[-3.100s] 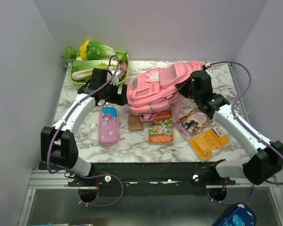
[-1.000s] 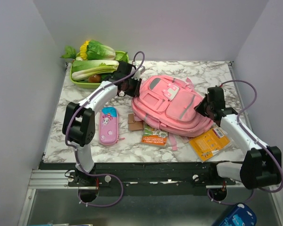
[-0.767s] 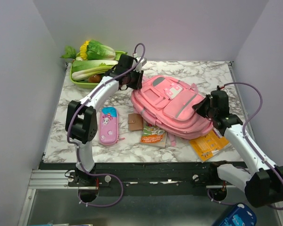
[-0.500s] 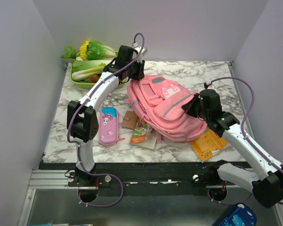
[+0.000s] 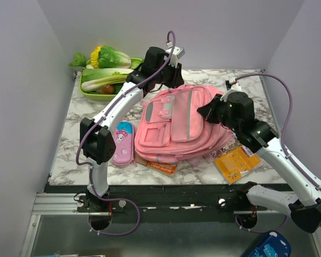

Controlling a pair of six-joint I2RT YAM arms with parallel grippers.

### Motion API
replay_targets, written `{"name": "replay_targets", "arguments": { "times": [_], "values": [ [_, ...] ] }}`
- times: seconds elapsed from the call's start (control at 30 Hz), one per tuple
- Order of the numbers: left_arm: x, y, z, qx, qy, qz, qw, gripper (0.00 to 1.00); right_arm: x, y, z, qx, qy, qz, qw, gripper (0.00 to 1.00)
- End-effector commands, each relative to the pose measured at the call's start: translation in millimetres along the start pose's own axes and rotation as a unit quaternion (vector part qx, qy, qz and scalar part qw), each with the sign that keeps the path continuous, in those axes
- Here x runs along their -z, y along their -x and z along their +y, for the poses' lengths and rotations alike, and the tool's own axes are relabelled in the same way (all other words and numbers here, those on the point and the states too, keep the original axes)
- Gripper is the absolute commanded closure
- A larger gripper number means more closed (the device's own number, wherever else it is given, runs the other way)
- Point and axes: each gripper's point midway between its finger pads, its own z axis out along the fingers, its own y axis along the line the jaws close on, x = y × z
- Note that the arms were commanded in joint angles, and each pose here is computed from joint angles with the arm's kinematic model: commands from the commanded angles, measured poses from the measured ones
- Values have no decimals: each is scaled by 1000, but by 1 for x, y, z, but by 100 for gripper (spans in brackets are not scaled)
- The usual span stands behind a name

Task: Pack the student bag
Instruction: Adjust the student bag at the center of the board.

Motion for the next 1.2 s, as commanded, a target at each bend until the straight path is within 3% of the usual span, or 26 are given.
{"name": "replay_targets", "arguments": {
  "times": [0.0, 0.1, 0.13, 0.2, 0.23, 0.43, 0.6, 0.8, 0.93, 1.07, 1.17],
  "values": [
    [17, 22, -2, -5, 0, -21, 1000, 66, -4, 11, 37, -3, 56, -26, 998, 99],
    [26, 6, -1, -3, 9, 9, 1000, 65, -11, -1, 20, -12, 8, -19, 1000, 99],
    [26, -16, 6, -7, 20, 33, 999, 64, -12, -6, 11, -17, -11, -16, 1000, 99],
    [42, -23, 6, -23, 33, 31, 999, 61, -11, 0, -4, -22, -50, -41, 998, 99],
    [43, -52, 12, -29, 40, 59, 997, 60, -9, 4, -9, -24, -61, -50, 997, 99],
    [84, -75, 19, -32, 62, 80, 994, 53, -2, 52, -30, -34, -161, -133, 977, 99],
    [123, -89, -15, -74, -24, 102, 992, 43, -19, 77, -29, -20, -211, -149, 966, 99],
    [144, -139, -30, -97, -68, 131, 984, 46, -30, 75, -48, -18, -263, -161, 951, 99],
    [127, -167, -31, -51, -73, 151, 984, 46, -35, 72, -57, -28, -283, -165, 944, 99],
    [96, -176, -5, -20, -8, 169, 985, 47, -42, 54, -57, -56, -291, -131, 946, 99],
    [77, -193, 3, 7, -3, 208, 978, 48, -40, 41, -51, -64, -292, -107, 948, 100]
  ]
}}
